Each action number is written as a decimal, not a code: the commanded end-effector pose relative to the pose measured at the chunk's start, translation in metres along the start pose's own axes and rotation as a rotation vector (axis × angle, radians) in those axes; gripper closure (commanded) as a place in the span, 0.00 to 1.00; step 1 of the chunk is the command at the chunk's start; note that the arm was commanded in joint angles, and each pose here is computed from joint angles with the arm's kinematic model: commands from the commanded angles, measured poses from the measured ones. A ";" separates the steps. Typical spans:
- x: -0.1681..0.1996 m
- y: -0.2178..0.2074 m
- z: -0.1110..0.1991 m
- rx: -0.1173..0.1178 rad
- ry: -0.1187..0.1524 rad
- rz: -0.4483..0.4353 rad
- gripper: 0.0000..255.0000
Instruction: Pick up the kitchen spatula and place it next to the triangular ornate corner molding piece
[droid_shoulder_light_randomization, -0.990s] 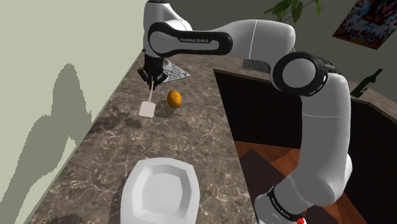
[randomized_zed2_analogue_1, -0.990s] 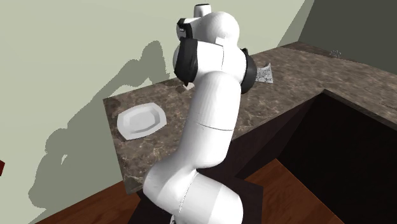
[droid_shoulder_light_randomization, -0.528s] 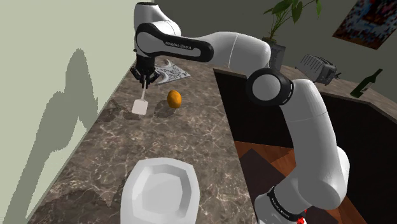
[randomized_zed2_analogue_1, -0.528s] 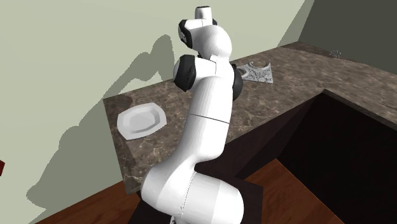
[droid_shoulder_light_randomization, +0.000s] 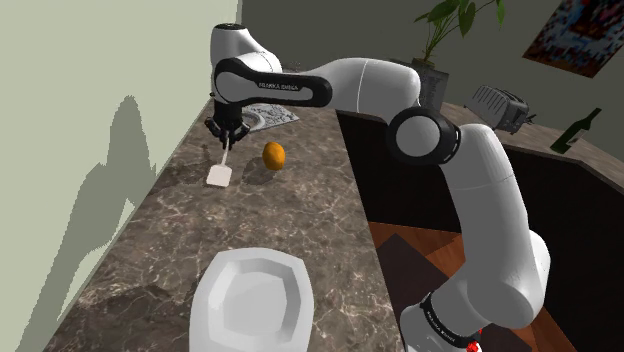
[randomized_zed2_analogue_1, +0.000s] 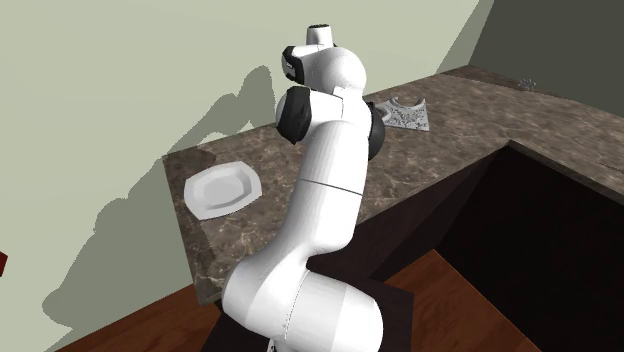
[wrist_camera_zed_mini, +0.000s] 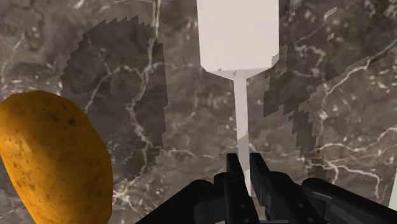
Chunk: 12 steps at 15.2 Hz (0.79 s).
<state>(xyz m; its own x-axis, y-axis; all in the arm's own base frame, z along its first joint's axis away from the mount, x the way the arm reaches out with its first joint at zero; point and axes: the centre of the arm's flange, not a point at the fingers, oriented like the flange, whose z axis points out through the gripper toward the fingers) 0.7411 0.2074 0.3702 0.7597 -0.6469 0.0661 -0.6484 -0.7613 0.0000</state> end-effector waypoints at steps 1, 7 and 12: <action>0.000 0.000 0.012 0.000 0.000 0.000 1.00; -0.001 0.000 0.020 0.000 0.000 0.000 1.00; -0.001 0.000 0.020 0.000 0.000 0.000 0.00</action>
<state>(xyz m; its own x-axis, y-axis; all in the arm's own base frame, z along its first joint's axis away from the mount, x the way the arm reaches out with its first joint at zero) 0.7420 0.2071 0.3506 0.7597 -0.6469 0.0662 -0.6483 -0.7613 -0.0004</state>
